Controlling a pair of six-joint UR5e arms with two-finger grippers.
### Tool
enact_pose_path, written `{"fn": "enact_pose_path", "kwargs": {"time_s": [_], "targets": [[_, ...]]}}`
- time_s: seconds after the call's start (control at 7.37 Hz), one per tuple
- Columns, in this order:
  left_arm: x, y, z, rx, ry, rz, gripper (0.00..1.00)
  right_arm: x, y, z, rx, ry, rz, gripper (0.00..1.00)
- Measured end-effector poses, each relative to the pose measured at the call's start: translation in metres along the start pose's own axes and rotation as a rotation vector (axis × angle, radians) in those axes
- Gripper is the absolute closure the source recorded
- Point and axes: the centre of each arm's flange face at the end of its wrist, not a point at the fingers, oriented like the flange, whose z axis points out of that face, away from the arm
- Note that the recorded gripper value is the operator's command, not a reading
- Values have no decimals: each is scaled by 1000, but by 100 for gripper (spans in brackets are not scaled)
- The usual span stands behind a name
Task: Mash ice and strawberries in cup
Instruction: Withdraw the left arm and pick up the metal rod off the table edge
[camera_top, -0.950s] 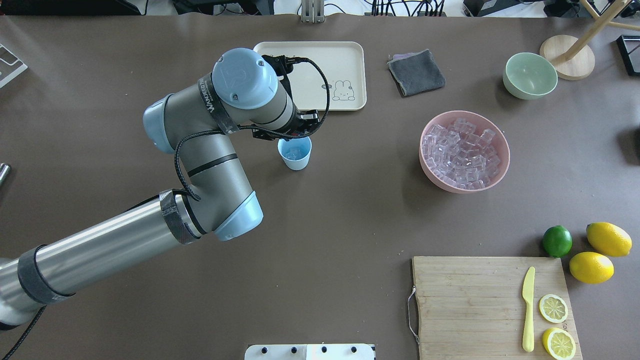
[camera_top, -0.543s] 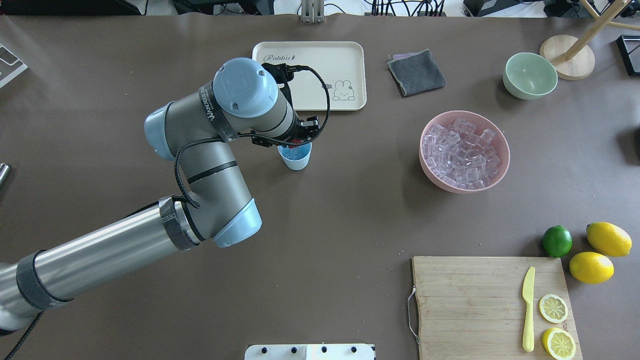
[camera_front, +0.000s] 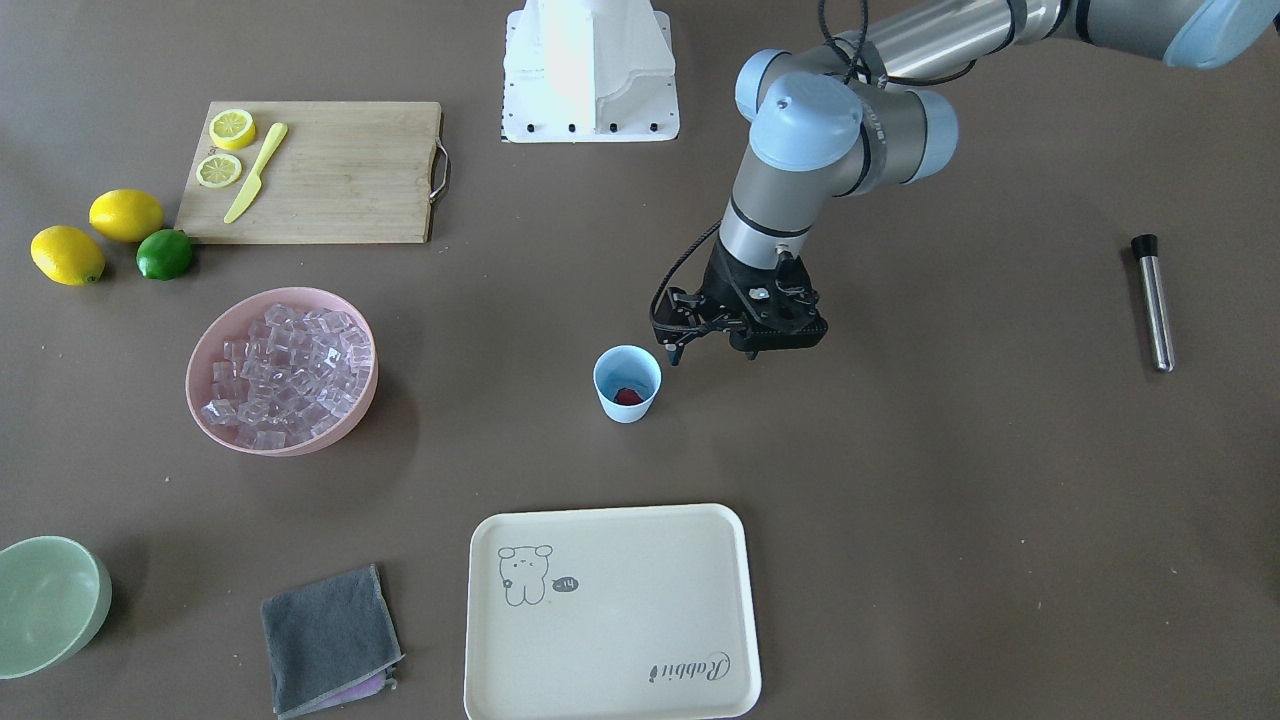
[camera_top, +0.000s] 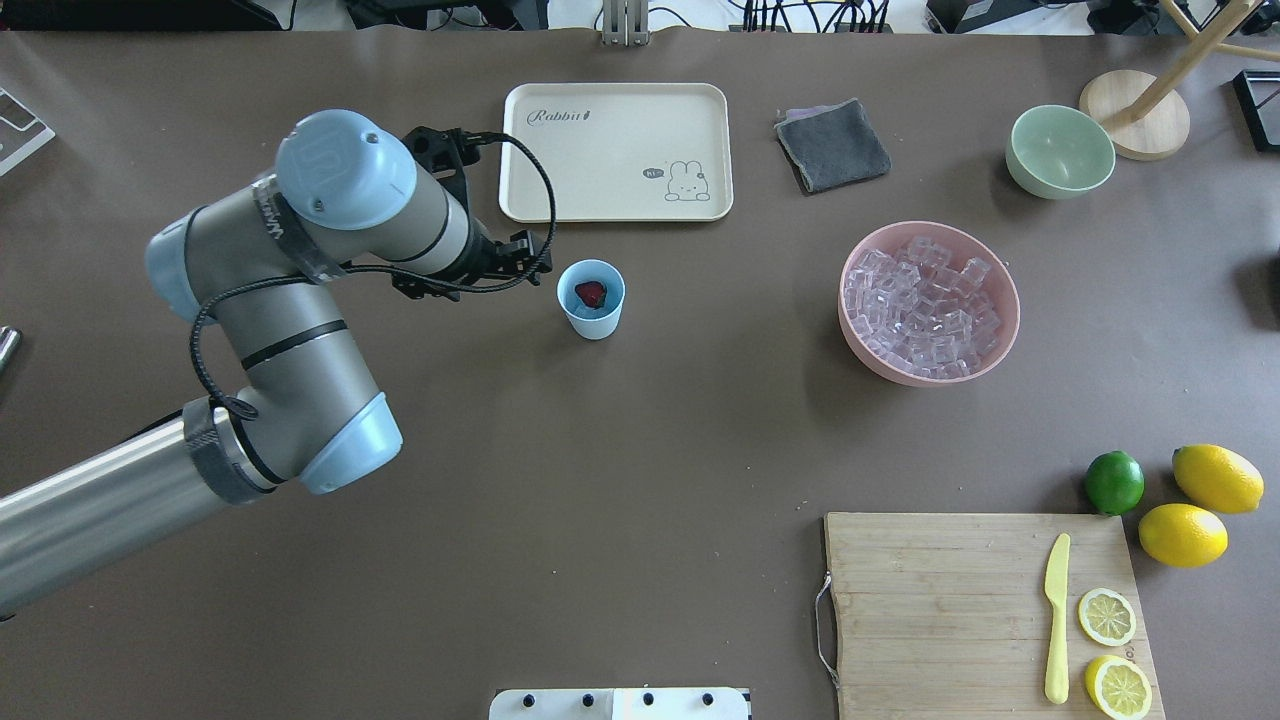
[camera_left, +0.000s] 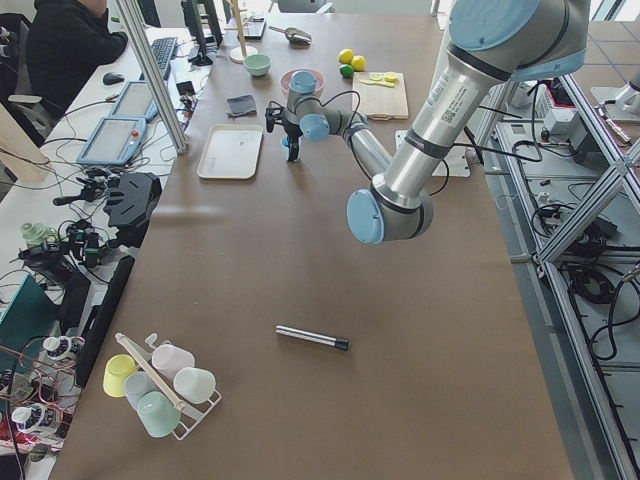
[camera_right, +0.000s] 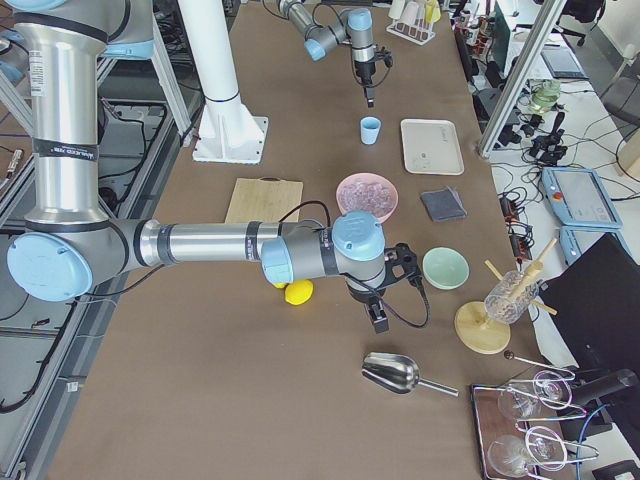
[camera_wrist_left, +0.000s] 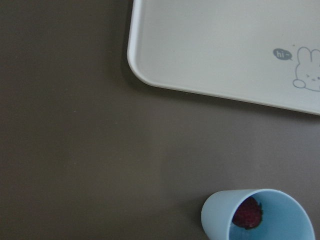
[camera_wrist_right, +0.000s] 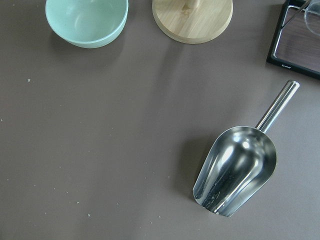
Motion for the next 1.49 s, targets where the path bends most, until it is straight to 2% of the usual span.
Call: {"fn": "enact_pose_path", "kwargs": {"time_s": [0.27, 0.68, 0.95, 1.09, 1.22, 1.49], "targets": [[-121, -29, -17, -27, -69, 78, 3, -3, 1, -3, 4, 2, -4, 1], [-359, -85, -49, -77, -169, 240, 3, -5, -1, -4, 8, 2, -9, 1], [-503, -82, -37, -91, -179, 290, 3, -7, -2, -6, 13, 2, -13, 1], [-542, -73, -28, -79, -169, 306, 3, -8, -4, -7, 13, 2, -17, 1], [-560, -67, -23, -74, -163, 311, 8, -9, -6, -6, 13, 2, -21, 1], [-572, -59, -21, -77, -156, 312, 8, -10, -5, -6, 11, 3, -21, 1]]}}
